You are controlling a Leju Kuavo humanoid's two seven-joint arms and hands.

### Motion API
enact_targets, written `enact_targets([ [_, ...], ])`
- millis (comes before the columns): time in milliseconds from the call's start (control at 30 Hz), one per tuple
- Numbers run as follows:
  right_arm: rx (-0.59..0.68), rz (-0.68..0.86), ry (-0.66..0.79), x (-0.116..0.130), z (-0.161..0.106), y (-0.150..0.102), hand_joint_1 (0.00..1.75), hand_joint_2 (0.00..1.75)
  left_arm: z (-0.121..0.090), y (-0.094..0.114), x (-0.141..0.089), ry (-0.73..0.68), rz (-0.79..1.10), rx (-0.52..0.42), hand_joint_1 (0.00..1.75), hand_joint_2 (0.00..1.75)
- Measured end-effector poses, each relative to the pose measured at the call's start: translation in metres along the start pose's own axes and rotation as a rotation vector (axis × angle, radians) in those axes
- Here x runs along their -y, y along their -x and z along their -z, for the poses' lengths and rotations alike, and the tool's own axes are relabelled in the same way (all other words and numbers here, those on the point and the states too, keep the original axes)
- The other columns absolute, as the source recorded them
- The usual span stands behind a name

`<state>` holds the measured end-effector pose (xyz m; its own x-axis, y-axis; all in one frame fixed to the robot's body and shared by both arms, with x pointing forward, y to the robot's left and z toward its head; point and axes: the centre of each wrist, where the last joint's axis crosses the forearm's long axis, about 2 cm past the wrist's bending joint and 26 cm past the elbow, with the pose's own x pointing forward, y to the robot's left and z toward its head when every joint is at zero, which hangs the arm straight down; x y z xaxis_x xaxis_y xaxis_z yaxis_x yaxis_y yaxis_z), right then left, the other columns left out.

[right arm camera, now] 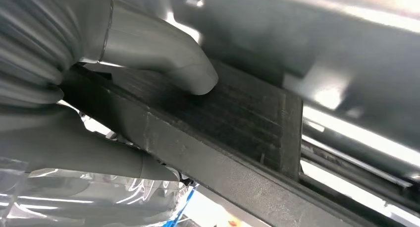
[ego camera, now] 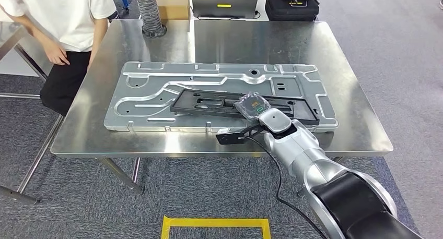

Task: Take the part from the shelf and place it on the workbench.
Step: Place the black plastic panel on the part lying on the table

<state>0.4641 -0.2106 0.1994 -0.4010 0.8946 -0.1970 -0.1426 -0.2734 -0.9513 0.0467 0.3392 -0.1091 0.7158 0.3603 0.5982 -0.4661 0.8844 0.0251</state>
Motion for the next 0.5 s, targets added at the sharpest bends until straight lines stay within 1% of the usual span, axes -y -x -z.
enact_targets([
  [33,-0.006,0.0,0.0,-0.005,-0.002,0.003,1.75,1.75,0.0,0.0,0.0,0.003,0.0,0.007,0.0,1.75],
  [100,-0.007,-0.001,0.003,-0.006,-0.002,0.005,1.75,1.75,0.0,0.0,0.0,0.002,0.0,0.01,0.0,1.75],
  [233,-0.002,-0.001,0.006,-0.008,-0.003,0.005,0.0,0.0,0.001,-0.001,-0.001,-0.003,0.002,0.015,0.0,1.75],
  [300,0.001,-0.002,0.003,-0.011,-0.003,0.004,0.0,0.0,0.001,-0.001,-0.002,-0.01,0.006,0.018,0.0,1.75],
  [433,0.018,0.012,0.005,-0.019,-0.005,0.004,0.0,0.0,0.0,0.001,-0.005,-0.023,0.013,0.02,0.0,0.0],
  [500,0.036,0.052,0.032,-0.02,-0.006,0.004,0.0,0.0,0.0,0.0,-0.005,-0.024,0.013,0.023,0.0,0.0],
])
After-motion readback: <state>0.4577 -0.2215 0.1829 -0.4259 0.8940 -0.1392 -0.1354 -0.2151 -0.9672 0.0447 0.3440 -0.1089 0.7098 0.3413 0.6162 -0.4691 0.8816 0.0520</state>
